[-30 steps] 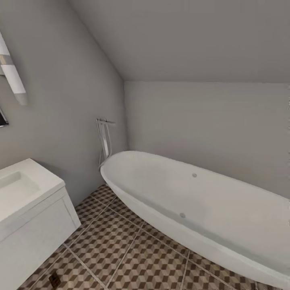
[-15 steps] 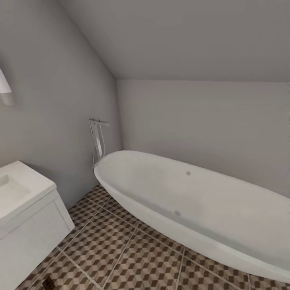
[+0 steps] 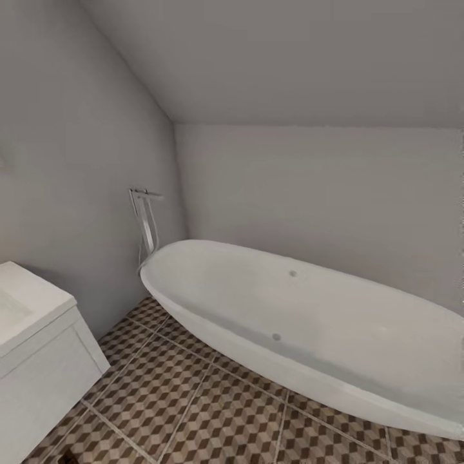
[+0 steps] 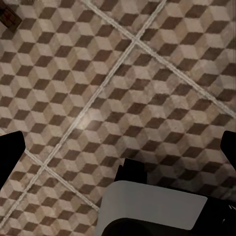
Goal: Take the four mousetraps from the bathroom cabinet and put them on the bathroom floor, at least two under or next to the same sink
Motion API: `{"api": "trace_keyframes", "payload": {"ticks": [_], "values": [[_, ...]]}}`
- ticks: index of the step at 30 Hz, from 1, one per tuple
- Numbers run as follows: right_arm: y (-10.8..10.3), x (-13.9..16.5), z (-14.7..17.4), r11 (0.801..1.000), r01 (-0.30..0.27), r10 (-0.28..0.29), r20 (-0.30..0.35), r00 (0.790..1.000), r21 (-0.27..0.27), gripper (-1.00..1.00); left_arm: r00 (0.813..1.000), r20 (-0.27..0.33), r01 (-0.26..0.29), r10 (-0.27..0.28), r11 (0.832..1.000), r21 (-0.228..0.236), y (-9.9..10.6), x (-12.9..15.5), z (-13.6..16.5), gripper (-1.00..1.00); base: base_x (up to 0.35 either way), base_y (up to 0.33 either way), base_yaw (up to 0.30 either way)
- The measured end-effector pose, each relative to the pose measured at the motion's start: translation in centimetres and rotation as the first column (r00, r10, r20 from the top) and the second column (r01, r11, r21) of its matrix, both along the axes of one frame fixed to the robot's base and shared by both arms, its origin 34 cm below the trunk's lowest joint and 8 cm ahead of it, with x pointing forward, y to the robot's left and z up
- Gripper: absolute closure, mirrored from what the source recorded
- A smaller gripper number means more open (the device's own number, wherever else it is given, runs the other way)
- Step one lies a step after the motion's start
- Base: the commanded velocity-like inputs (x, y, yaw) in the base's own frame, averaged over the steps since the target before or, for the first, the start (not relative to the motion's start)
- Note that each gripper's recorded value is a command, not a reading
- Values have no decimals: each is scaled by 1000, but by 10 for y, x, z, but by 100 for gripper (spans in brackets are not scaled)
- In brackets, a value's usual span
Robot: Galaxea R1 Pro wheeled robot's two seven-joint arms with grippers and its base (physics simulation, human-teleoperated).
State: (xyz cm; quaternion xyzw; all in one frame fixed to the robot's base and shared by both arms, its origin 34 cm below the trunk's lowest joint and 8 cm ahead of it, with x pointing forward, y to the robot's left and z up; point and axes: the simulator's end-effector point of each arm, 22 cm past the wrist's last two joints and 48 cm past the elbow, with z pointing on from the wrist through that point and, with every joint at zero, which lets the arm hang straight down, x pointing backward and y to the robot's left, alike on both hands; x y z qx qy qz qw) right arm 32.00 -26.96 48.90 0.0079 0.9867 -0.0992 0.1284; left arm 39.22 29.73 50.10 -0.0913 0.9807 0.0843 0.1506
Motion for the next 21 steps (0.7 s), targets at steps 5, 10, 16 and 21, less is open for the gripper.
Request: {"api": "trace_keyframes", "payload": {"ticks": [5, 10, 16, 21], "values": [[1, -2, -1, 1000, 0, 0, -5, 1000, 1, -100, 1000, -4, 0, 0, 1000, 0, 0, -2, -1, -100, 0, 0, -117], [1, -4, -2, 1000, 0, 0, -11, 1000, 0, -100, 1000, -9, 0, 0, 1000, 0, 0, -4, -2, -100, 0, 0, -115], [1, -7, -3, 1000, -1, 1, -17, 1000, 1, -100, 1000, -15, 0, 0, 1000, 0, 0, -6, -4, -100, 0, 0, -118], [1, -8, -3, 1000, 0, 0, -21, 1000, 1, -100, 1000, -18, 0, 0, 1000, 0, 0, -7, -4, -100, 0, 0, -152]]}}
